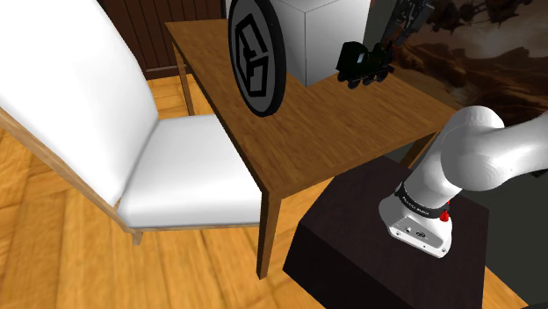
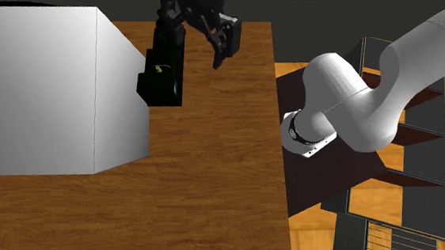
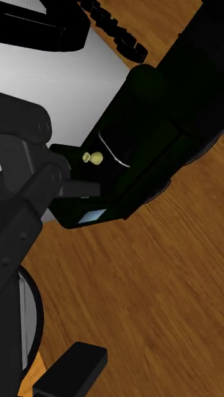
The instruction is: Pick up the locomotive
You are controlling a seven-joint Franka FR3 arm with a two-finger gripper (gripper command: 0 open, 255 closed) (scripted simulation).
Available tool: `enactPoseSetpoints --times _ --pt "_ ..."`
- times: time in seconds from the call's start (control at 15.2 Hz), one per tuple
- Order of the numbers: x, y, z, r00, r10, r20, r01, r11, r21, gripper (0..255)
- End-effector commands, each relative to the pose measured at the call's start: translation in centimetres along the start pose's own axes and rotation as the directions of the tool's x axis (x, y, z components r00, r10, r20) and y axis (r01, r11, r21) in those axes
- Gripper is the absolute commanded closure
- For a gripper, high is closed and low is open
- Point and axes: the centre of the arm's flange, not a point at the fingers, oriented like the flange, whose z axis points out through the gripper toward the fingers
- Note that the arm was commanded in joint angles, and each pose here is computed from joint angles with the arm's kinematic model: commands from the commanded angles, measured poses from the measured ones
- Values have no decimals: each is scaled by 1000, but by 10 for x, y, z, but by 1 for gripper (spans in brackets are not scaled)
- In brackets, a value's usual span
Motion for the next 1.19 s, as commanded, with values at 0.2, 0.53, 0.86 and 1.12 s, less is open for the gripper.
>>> enactPoseSetpoints --times 0.2,0.53,0.86,1.12 --pt "-25 69 2 985 -170 -34 171 985 27 0" --pt "-39 140 6 942 -327 -73 331 942 50 0" --pt "-45 148 26 937 -341 -77 346 937 51 0" --pt "-51 148 45 937 -341 -77 346 937 51 0"
